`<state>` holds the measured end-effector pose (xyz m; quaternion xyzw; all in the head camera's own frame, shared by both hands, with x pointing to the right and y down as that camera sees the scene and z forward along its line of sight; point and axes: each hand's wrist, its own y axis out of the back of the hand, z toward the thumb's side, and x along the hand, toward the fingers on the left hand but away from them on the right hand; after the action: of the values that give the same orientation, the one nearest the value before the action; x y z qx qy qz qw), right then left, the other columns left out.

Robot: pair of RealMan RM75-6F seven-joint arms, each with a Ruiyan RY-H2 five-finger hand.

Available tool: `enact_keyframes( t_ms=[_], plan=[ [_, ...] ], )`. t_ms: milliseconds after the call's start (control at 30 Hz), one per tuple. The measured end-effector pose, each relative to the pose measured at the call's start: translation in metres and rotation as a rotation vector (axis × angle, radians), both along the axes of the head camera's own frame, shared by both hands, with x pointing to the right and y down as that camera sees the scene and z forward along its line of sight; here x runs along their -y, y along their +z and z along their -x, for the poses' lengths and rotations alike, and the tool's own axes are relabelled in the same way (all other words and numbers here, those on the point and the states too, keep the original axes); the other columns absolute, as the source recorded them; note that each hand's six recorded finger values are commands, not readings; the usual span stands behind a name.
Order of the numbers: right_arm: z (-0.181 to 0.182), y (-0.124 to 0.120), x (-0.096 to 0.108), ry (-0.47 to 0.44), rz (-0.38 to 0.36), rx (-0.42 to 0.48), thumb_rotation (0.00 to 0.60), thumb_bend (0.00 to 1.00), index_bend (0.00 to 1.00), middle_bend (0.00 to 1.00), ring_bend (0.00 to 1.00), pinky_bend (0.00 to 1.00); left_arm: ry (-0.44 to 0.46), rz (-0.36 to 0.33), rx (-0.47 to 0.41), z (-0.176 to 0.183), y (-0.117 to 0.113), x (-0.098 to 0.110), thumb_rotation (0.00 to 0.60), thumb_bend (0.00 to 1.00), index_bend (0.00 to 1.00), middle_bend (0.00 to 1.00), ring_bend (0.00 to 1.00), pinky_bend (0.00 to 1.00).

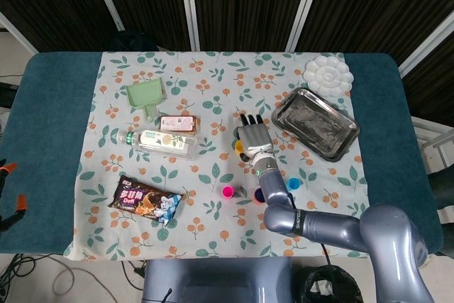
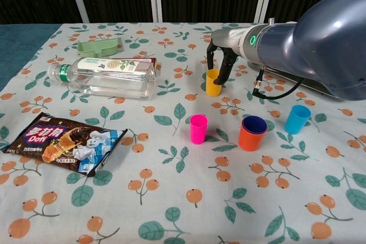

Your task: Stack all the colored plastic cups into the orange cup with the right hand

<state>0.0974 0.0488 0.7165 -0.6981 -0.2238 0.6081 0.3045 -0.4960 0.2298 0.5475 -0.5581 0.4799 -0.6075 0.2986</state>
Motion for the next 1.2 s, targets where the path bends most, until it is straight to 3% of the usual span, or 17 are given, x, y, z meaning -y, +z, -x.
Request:
enact_keyframes(
  t_ms=[633, 967, 1200],
  plan=[
    [-0.001, -0.007, 0.004, 0.014, -0.009, 0.022, 0.6, 0.38, 0.49, 0.0, 0.0, 0.06, -0.002, 0.0, -0.002, 0.0, 0.0, 0.0, 0.6, 0.47, 0.17, 0.07, 0.0, 0.01],
    [-0.011, -0.042, 0.004, -0.017, -0.024, 0.053, 0.6, 0.38, 0.49, 0.0, 0.0, 0.06, 0.001, 0.001, -0.002, -0.001, 0.0, 0.0, 0.6, 0.47, 0.17, 0.07, 0.0, 0.01],
    [-0.022, -0.083, -0.016, -0.099, -0.007, 0.087, 0.6, 0.38, 0.49, 0.0, 0.0, 0.06, -0.002, 0.0, -0.003, -0.001, 0.0, 0.0, 0.6, 0.47, 0.17, 0.07, 0.0, 0.01]
  ],
)
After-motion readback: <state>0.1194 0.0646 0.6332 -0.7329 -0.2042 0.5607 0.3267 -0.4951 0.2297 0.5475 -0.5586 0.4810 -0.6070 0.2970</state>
